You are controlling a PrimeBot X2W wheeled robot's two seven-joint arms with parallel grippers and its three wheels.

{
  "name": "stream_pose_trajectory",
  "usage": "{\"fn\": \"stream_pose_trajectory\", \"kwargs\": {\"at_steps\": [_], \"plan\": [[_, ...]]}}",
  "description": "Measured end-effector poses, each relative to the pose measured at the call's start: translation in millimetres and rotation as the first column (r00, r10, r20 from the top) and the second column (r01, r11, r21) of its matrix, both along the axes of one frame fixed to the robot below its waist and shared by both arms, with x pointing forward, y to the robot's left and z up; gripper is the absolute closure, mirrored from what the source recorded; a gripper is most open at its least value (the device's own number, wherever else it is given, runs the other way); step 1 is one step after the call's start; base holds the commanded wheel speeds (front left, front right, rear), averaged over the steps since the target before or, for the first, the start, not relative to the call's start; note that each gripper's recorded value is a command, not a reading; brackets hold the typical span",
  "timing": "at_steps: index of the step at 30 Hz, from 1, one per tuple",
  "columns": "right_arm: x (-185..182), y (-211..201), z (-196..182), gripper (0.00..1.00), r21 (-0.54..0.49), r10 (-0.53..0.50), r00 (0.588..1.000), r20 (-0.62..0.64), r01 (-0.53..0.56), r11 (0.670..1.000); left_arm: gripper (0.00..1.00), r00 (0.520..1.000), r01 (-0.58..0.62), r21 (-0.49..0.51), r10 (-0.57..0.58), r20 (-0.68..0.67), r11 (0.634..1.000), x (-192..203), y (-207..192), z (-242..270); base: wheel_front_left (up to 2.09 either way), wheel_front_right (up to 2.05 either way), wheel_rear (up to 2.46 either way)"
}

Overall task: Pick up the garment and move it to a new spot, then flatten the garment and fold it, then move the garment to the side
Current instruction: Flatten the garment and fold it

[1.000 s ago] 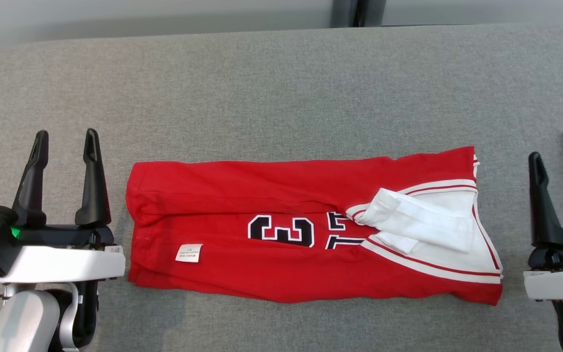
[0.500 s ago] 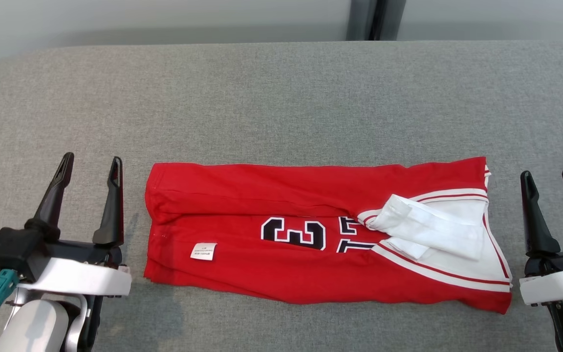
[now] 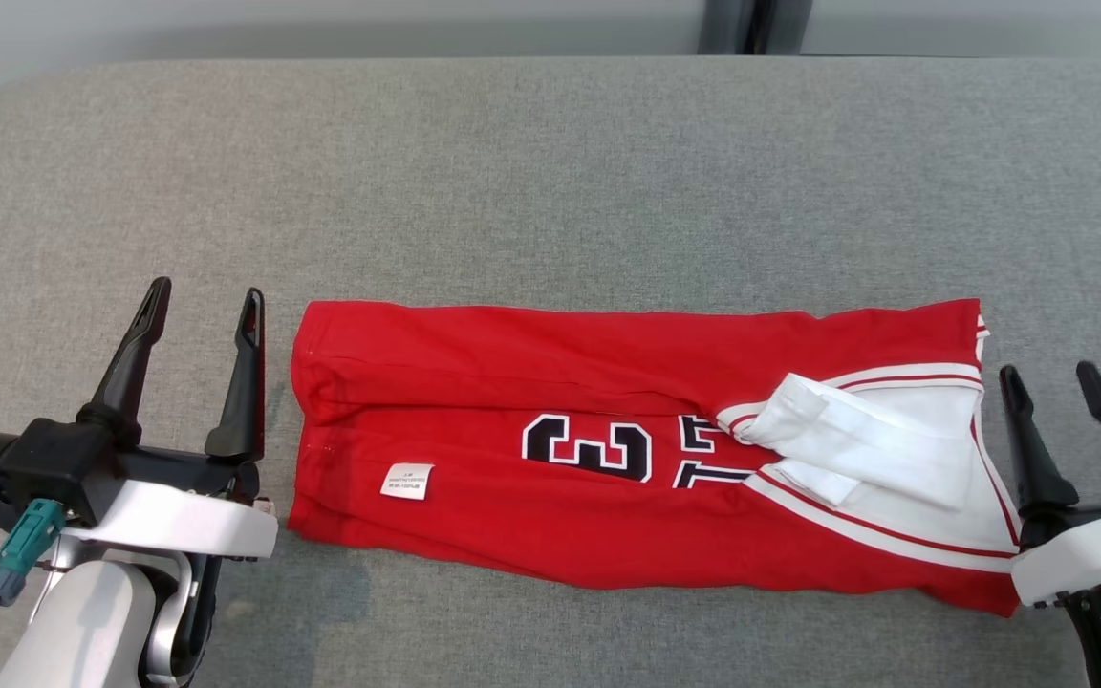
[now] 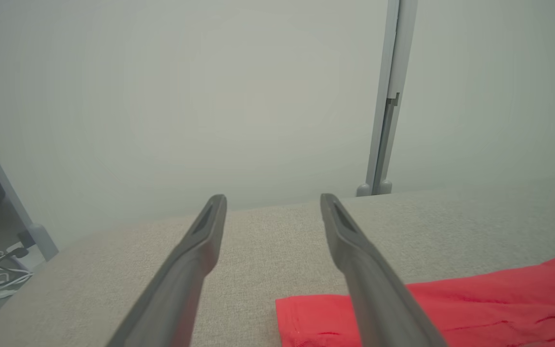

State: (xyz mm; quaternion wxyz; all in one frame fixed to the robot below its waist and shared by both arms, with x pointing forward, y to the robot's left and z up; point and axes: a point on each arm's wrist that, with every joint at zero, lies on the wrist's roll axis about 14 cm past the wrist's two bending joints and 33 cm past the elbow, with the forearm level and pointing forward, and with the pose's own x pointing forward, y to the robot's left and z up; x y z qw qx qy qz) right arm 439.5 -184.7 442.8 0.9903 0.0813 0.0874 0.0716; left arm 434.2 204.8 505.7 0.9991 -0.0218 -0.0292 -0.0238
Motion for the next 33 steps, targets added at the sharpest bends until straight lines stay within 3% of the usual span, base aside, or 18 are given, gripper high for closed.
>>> {"fn": "stream_pose_trajectory", "kwargs": {"at_steps": [7,15,16,17,18,25,33], "plan": [[-14,13,-52,0.00,0.023,0.036,0.983,-0.179,-0.033,0.999,0.00,1.000,-0.005,-0.008,0.005,-0.022,1.000,4,-2,-10,0.00,0.00,0.00],[-17,30,-79,0.00,0.071,0.082,0.959,-0.273,-0.065,0.995,0.00,0.999,0.010,-0.014,-0.010,-0.036,1.000,7,-7,-17,0.00,0.00,0.00],[-18,31,-80,0.20,0.075,0.087,0.956,-0.280,-0.069,0.995,0.00,0.999,0.013,-0.011,-0.013,-0.037,1.000,7,-8,-18,0.00,0.00,0.00],[-18,33,-82,0.55,0.081,0.092,0.954,-0.286,-0.072,0.994,0.00,0.999,0.014,-0.015,-0.014,-0.035,1.000,8,-9,-18,0.00,0.00,0.00],[-18,33,-82,1.00,0.090,0.094,0.953,-0.288,-0.071,0.993,0.00,0.999,0.016,-0.012,-0.016,-0.031,1.000,8,-10,-17,0.00,0.00,0.00],[-16,24,-74,1.00,0.110,0.065,0.968,-0.242,-0.039,0.993,0.00,0.999,0.022,-0.011,-0.023,-0.025,1.000,12,-11,-16,0.00,0.00,0.00],[-18,-48,-49,1.00,0.022,-0.097,0.983,-0.154,0.102,0.995,0.00,0.999,0.048,-0.015,-0.049,-0.018,0.999,13,-20,-15,0.00,0.00,0.00]]}}
